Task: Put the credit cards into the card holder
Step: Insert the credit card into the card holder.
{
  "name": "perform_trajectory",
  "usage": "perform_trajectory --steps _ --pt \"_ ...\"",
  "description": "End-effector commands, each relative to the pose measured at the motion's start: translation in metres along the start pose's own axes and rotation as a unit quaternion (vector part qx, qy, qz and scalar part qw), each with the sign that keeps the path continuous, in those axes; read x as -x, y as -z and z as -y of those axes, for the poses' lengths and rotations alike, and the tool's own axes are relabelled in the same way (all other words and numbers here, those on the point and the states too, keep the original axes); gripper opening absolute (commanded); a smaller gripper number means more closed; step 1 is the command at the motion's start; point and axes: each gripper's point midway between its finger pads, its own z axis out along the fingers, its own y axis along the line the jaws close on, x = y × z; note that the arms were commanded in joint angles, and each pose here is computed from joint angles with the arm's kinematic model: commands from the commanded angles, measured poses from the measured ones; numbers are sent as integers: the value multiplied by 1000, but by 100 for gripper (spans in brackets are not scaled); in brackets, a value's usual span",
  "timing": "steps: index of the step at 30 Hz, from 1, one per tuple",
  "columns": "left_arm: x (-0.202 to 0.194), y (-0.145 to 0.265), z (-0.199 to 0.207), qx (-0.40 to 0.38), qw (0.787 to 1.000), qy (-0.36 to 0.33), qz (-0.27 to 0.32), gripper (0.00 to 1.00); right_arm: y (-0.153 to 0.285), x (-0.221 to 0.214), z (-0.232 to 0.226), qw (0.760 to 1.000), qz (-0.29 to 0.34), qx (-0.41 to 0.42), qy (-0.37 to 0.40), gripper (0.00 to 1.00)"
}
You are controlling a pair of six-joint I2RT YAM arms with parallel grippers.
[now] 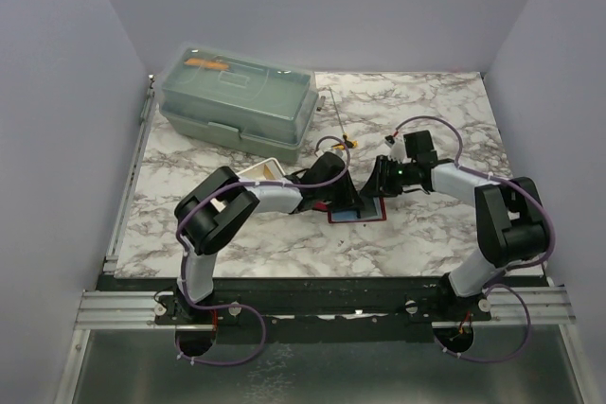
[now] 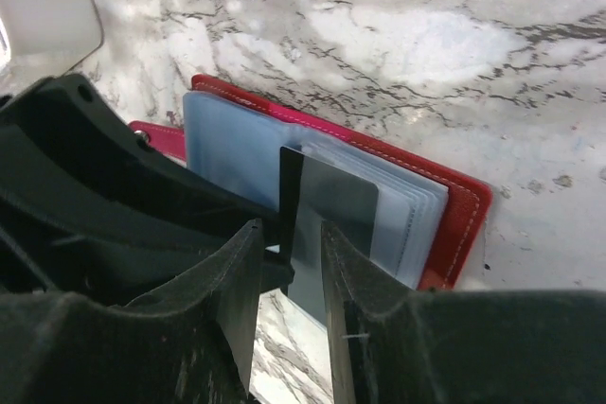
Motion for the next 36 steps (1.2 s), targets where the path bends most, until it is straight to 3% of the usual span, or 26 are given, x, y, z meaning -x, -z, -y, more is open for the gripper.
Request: perform_trajectory --steps 1,5,10,15,18,23,27,31,36 --pt "3 16 5 -5 1000 -22 15 41 13 7 12 997 34 -61 -21 36" --pt "11 28 -9 8 1000 5 21 47 33 14 35 988 61 -140 -30 47" --pt "12 22 -15 12 1000 6 12 48 37 12 33 990 59 -125 -26 61" --pt "11 4 -9 -9 1000 2 -2 32 20 0 23 997 30 -65 -24 57" --pt "13 -2 -1 -18 1000 -2 -3 26 10 -5 16 999 14 -26 -22 46" --pt "10 -7 20 -38 999 -22 -7 20 4 -5 -7 1000 6 22 -19 41" --pt "7 -6 23 -38 999 -15 -15 19 9 -2 -1 999 17 -9 -32 41" --pt "6 8 12 -12 1000 -10 -5 26 22 0 25 994 38 -99 -25 47" --pt "5 30 13 -17 1000 -3 -13 45 34 0 27 992 46 -120 -12 56"
